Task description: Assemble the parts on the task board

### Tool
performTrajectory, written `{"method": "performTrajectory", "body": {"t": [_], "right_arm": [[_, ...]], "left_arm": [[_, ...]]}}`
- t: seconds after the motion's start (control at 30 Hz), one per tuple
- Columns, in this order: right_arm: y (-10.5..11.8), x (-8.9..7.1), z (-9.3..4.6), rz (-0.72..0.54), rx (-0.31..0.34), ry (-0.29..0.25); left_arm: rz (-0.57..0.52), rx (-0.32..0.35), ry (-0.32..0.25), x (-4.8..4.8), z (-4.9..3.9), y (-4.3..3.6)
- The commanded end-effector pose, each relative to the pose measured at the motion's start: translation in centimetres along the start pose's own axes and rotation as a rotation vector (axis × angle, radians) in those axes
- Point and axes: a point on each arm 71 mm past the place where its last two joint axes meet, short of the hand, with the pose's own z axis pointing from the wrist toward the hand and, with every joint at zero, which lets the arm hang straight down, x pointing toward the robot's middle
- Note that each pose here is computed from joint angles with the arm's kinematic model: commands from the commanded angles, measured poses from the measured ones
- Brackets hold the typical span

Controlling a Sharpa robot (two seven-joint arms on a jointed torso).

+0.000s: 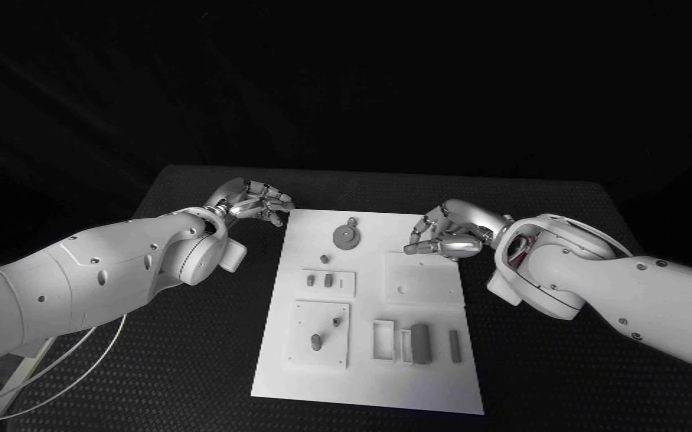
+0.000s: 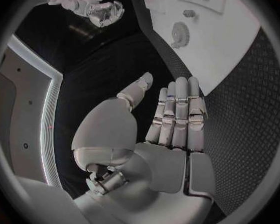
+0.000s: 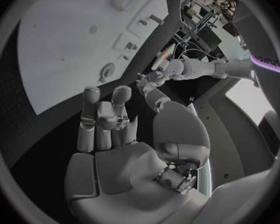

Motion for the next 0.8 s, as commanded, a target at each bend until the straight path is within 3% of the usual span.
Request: {"method": "performTrajectory", "body": {"t": [0.03,0.13,0.33,0.57,0.8], "right_arm": [[-1.3,1.7,-0.7,0.041,0.163,0.283],[-1.8,2.3,-1.3,0.055,0.224,0.364],[-3.0,3.5,-2.9,0.063,0.332,0.461],[-3.9,4.7,-4.2,0.044,0.416,0.519],[-4.5,5.7,-4.6,0.018,0.440,0.540]], "left_arm": [[-0.015,0.005,0.011,0.21,0.06,-0.09],[-0.016,0.004,0.014,0.36,0.06,-0.02],[-0.019,-0.004,0.017,0.52,-0.13,0.40],[-0.020,-0.005,0.016,0.59,-0.20,0.48],[-0.021,-0.004,0.021,0.71,-0.24,0.48]]}}
